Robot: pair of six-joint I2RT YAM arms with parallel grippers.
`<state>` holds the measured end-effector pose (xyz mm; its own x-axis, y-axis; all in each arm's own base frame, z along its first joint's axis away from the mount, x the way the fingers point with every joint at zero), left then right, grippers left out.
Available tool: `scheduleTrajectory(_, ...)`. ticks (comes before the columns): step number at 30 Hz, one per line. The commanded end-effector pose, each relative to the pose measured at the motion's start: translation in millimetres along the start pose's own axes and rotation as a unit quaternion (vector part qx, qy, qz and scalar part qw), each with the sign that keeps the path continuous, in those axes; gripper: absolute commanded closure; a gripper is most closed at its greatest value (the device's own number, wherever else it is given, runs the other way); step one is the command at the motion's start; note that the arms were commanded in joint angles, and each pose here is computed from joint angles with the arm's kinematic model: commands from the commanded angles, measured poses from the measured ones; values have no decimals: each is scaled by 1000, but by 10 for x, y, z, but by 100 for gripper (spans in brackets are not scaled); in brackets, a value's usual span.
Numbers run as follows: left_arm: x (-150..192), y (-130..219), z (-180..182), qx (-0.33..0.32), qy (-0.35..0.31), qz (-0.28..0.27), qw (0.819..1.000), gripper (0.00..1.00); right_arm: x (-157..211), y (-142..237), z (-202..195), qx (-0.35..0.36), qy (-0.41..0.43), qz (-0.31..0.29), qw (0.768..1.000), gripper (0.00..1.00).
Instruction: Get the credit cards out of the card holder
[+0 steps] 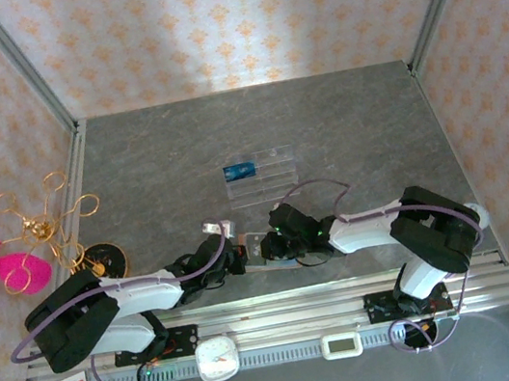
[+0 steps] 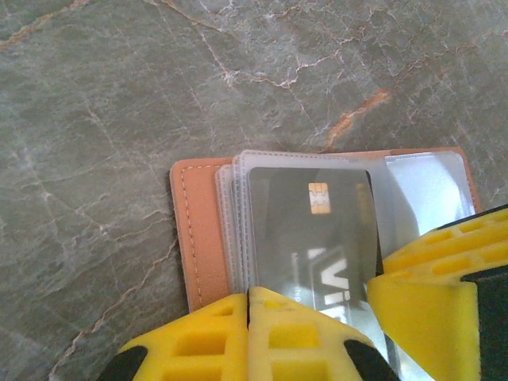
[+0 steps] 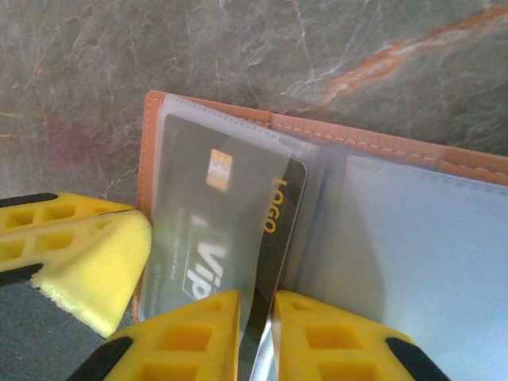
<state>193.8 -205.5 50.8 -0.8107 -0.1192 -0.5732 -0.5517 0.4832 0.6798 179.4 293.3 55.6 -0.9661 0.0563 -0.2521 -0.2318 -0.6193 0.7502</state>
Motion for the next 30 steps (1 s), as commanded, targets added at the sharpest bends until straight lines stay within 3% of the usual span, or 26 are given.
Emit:
scheduleTrajectory(1, 249, 17, 37, 2, -9, 53, 999, 100, 57, -81, -60, 0, -13, 15, 1000, 80)
scheduleTrajectory(3, 261, 17, 31, 4, -9, 58, 998, 100, 65, -112, -83, 8, -14, 19, 1000, 83)
scheduleTrajectory(7, 292, 20, 38, 2, -7, 64, 998, 100, 64, -118, -123, 17, -18, 17, 1000, 100)
scheduleTrajectory(19, 254, 66, 122, -6, 4, 50, 999, 100, 71, 138, -359, 79, -17, -14, 997, 100)
scheduleTrajectory(26, -89, 233, -182, 36, -10, -7, 999, 100, 50, 108, -298, 67, -7, -11, 998, 100)
scheduleTrajectory(30, -117, 146, -258, 32, -23, 0, 999, 100, 46, 103, -299, 72, -7, -10, 997, 98)
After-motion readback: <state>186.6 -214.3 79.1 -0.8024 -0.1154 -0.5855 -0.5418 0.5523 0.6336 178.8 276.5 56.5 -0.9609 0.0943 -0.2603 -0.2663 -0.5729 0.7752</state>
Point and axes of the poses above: each hand's point on the last joint's axis, 136 mm out from that joint toward the fingers, its own y axis back along the fingers, its own z axis along the line the jaws close on, x = y × z, the point moved 4 cm from there along y, back along the fingers
